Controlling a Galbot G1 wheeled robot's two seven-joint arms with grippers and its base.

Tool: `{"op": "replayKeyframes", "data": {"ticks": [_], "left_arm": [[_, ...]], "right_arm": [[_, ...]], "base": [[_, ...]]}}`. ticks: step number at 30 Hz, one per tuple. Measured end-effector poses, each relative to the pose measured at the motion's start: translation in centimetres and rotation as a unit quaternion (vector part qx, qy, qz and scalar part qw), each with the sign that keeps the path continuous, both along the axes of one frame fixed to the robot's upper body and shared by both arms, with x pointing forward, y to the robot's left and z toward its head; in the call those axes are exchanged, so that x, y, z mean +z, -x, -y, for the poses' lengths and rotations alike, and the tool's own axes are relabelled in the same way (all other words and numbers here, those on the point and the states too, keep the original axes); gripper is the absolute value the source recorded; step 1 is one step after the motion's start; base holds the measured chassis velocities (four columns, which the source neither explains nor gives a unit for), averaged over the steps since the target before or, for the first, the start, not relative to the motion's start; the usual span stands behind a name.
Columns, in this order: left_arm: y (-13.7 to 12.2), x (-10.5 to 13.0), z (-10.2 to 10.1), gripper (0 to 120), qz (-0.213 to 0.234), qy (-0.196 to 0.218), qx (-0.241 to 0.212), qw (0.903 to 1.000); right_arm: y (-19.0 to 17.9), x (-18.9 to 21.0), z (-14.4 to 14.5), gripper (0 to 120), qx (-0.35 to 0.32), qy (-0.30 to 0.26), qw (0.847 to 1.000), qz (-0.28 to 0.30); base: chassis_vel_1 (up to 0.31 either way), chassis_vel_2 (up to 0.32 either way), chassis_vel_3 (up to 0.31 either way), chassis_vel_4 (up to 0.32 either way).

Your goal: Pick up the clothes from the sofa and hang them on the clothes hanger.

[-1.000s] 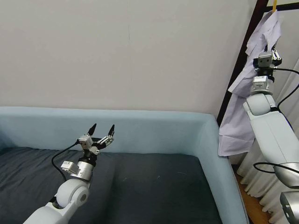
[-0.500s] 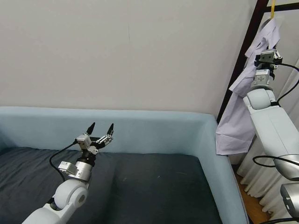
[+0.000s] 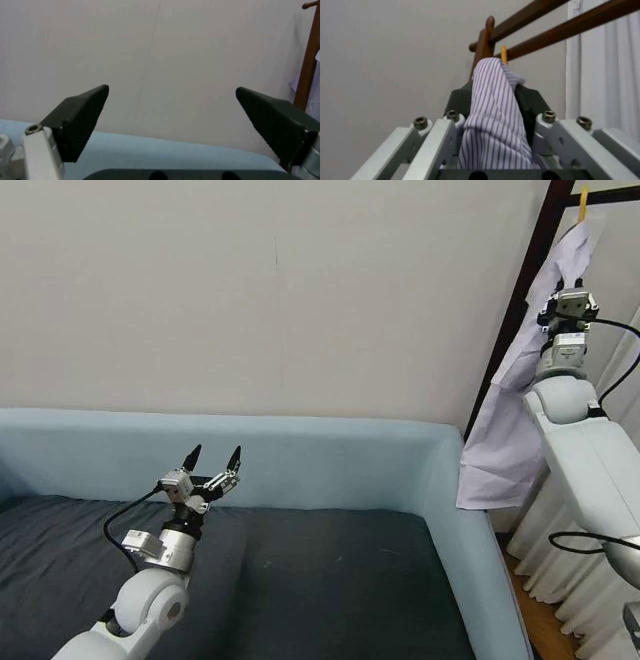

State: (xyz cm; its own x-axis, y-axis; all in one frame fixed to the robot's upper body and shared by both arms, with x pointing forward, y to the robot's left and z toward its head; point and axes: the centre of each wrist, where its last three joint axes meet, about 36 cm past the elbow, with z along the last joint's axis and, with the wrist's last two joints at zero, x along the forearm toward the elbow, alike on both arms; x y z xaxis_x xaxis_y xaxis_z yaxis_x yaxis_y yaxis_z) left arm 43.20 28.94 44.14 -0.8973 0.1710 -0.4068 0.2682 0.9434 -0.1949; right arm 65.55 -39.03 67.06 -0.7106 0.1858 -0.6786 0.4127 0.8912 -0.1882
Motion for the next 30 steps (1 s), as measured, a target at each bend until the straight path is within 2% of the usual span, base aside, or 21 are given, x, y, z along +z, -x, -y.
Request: {"op": "replayKeyframes", "data": {"ticks": [1, 5, 6, 9, 10, 12, 13, 17, 18, 19, 22, 23, 24, 26, 29, 30], "left_arm": [[0.0, 0.0, 0.0, 100, 0.0, 0.0, 0.0, 1.0], [1.2, 0.2, 0.2, 100, 0.001, 0.006, 0.0, 1.0], [1.2, 0.2, 0.2, 100, 0.001, 0.006, 0.0, 1.0], [2.5, 0.7, 0.3, 100, 0.007, 0.02, 0.005, 0.9998], [2.5, 0.7, 0.3, 100, 0.007, 0.02, 0.005, 0.9998], [3.5, 0.6, 0.9, 100, 0.007, 0.04, 0.008, 0.9992], [3.5, 0.6, 0.9, 100, 0.007, 0.04, 0.008, 0.9992], [5.4, 0.5, 2.5, 100, 0.021, 0.072, 0.009, 0.9972], [6.1, 0.6, 2.9, 100, 0.028, 0.072, 0.008, 0.997], [6.1, 0.6, 2.9, 100, 0.028, 0.072, 0.008, 0.997], [8.3, 0.6, 4.0, 100, 0.017, 0.06, 0.013, 0.998], [8.8, 0.3, 4.2, 100, 0.014, 0.052, 0.018, 0.9984], [8.8, 0.3, 4.2, 100, 0.014, 0.052, 0.018, 0.9984], [9.9, -0.6, 4.3, 100, 0.018, 0.027, 0.045, 0.9984], [12.3, -1.9, 5.1, 100, 0.013, -0.012, 0.071, 0.9974], [12.3, -1.9, 5.1, 100, 0.013, -0.012, 0.071, 0.9974]], "right_arm": [[0.0, 0.0, 0.0, 30, 0.0, 0.0, 1.0, 0.0], [4.0, -1.4, -1.1, 47, 0.052, 0.008, 0.999, 0.004], [4.0, -1.4, -1.1, 47, 0.052, 0.008, 0.999, 0.004], [10.4, -5.6, -3.7, 64, 0.155, 0.004, 0.988, -0.026], [10.4, -5.6, -3.7, 64, 0.155, 0.004, 0.988, -0.026], [13.5, -7.1, -5.2, 73, 0.208, -0.006, 0.978, -0.031], [13.5, -7.1, -5.2, 73, 0.208, -0.006, 0.978, -0.031], [18.9, -11.1, -8.7, 91, 0.299, -0.06, 0.95, -0.071], [20.6, -12.7, -9.8, 96, 0.323, -0.087, 0.938, -0.092], [20.6, -12.7, -9.8, 96, 0.323, -0.087, 0.938, -0.092], [23.8, -15.8, -11.8, 100, 0.363, -0.13, 0.913, -0.133], [24.4, -16.6, -12.2, 100, 0.367, -0.136, 0.909, -0.142], [24.4, -16.6, -12.2, 100, 0.367, -0.136, 0.909, -0.142], [26.4, -18.7, -12.5, 100, 0.361, -0.144, 0.906, -0.166], [29.9, -21.1, -12.6, 100, 0.328, -0.134, 0.915, -0.194], [29.9, -21.1, -12.6, 100, 0.328, -0.134, 0.915, -0.194]], "base": [[0.0, 0.0, 0.0, 0.0], [0.0, 0.0, 0.0, 0.0], [0.0, 0.0, 0.0, 0.0], [0.0, 0.0, 0.0, 0.0], [0.0, 0.0, 0.0, 0.0], [0.0, 0.0, 0.0, 0.0], [0.0, 0.0, 0.0, 0.0], [0.0, 0.0, 0.0, 0.0], [0.0, 0.0, 0.0, 0.0], [0.0, 0.0, 0.0, 0.0], [0.0, 0.0, 0.0, 0.0], [0.0, 0.0, 0.0, 0.0], [0.0, 0.0, 0.0, 0.0], [0.0, 0.0, 0.0, 0.0], [0.0, 0.0, 0.0, 0.0], [0.0, 0.0, 0.0, 0.0]]}}
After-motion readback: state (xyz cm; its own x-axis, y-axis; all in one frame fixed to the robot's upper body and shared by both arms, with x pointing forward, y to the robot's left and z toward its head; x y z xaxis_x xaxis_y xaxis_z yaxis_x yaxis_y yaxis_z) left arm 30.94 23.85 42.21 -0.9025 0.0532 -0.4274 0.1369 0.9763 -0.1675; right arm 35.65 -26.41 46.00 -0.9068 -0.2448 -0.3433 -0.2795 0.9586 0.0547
